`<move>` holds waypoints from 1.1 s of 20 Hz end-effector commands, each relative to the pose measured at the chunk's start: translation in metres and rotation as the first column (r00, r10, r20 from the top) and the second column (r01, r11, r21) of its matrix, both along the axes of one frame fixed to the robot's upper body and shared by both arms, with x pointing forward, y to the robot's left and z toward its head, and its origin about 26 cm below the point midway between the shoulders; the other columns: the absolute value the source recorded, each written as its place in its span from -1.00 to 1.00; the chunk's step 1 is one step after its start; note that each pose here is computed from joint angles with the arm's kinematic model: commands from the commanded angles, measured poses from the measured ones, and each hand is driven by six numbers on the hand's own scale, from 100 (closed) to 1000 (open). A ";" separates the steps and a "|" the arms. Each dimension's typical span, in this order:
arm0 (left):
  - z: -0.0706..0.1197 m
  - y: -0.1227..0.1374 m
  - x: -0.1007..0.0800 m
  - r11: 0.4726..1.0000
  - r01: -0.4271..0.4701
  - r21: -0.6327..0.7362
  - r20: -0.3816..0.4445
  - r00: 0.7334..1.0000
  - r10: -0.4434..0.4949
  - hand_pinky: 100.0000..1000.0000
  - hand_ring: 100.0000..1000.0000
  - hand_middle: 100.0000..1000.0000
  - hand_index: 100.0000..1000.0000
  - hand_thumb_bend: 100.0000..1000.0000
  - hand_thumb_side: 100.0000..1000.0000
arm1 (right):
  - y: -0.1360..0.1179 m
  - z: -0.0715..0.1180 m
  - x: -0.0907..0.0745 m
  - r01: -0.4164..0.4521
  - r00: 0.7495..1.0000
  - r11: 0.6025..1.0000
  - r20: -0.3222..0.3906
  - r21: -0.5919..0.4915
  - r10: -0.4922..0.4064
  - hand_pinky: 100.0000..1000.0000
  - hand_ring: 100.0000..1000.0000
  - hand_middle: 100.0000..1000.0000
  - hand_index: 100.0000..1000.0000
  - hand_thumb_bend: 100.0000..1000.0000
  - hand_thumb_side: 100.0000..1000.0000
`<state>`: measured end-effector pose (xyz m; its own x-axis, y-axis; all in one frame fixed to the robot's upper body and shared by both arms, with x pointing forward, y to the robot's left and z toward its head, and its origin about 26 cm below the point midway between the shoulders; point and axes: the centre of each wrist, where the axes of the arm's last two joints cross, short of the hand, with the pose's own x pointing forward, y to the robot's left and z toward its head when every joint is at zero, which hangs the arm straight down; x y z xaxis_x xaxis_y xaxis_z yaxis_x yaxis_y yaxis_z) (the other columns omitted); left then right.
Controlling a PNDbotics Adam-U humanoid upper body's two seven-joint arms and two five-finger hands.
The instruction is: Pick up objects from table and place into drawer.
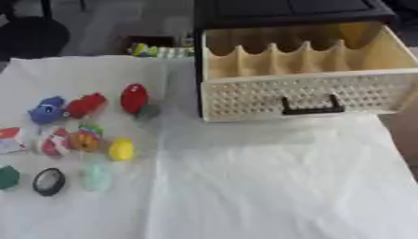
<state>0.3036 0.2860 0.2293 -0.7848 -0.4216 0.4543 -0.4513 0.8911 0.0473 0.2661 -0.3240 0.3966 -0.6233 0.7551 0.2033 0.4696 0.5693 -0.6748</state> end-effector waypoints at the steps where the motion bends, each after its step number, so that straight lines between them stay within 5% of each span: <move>1: 0.023 0.009 -0.004 0.984 -0.079 0.158 0.009 0.997 0.079 -0.50 0.05 0.18 0.53 -1.00 0.35 | 0.000 0.003 -0.004 0.002 0.995 0.998 0.104 0.066 -0.009 -0.49 -0.38 -0.44 0.58 -0.07 0.96; 9: 0.045 0.014 -0.006 0.851 -0.151 0.504 -0.057 0.977 0.207 -0.53 -0.04 0.04 0.46 -0.86 0.25 | 0.000 -0.011 0.003 0.005 0.980 0.983 0.195 0.182 -0.041 -0.44 -0.35 -0.40 0.55 -0.12 1.00; 16: 0.066 0.015 -0.009 0.609 -0.106 0.786 -0.082 0.959 0.273 -0.48 0.01 0.14 0.65 -0.90 0.16 | -0.001 -0.015 0.004 -0.009 0.972 0.974 0.229 0.227 -0.044 -0.43 -0.35 -0.40 0.54 -0.14 1.00; 22: 0.086 0.013 -0.011 0.434 -0.072 0.898 -0.073 0.948 0.309 -0.29 0.14 0.26 0.72 -0.69 0.31 | -0.001 -0.016 0.005 -0.027 0.970 0.972 0.240 0.235 -0.031 -0.42 -0.35 -0.40 0.53 -0.16 1.00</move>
